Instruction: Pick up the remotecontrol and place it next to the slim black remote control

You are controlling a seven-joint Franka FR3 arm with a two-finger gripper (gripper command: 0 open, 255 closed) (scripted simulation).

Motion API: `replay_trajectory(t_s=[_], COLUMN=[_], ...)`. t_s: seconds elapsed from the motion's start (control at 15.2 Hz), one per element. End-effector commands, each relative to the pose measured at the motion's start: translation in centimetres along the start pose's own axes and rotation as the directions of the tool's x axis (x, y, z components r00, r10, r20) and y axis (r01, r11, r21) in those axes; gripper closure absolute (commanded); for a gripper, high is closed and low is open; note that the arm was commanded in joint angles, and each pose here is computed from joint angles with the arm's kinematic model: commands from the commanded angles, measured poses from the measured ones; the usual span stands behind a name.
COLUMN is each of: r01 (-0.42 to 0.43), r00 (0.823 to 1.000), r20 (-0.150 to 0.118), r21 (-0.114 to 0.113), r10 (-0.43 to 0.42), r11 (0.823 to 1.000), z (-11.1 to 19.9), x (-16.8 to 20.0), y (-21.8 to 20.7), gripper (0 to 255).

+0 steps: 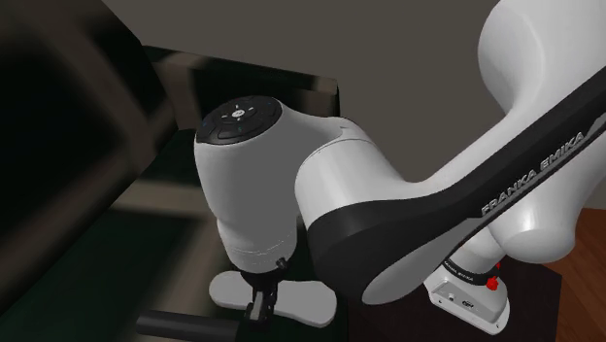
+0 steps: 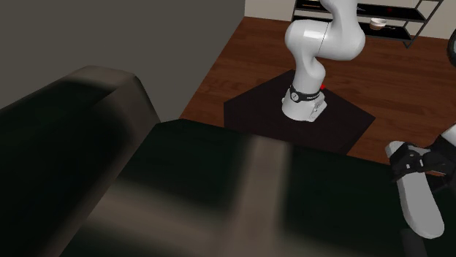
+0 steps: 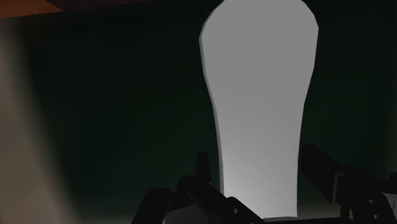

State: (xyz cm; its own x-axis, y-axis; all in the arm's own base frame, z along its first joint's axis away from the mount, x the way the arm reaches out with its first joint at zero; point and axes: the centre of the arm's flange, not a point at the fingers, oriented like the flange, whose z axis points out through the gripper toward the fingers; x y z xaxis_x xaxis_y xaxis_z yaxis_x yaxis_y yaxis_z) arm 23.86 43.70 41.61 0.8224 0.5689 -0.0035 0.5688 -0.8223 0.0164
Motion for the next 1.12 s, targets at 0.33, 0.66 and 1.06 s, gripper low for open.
replay_trajectory(t_s=[0.33, 0.66, 1.06], r01=[-0.001, -0.001, -0.001], r00=[1.0, 1.0, 1.0], r20=[0.0, 0.0, 0.0], r21=[0.0, 0.0, 0.0], r10=[0.001, 0.001, 0.001], r11=[1.0, 1.0, 1.0], z=[3.5, 6.2, 7.2], x=[-0.1, 0.0, 0.0], y=[-0.3, -0.3, -0.4], gripper=[255, 255, 255])
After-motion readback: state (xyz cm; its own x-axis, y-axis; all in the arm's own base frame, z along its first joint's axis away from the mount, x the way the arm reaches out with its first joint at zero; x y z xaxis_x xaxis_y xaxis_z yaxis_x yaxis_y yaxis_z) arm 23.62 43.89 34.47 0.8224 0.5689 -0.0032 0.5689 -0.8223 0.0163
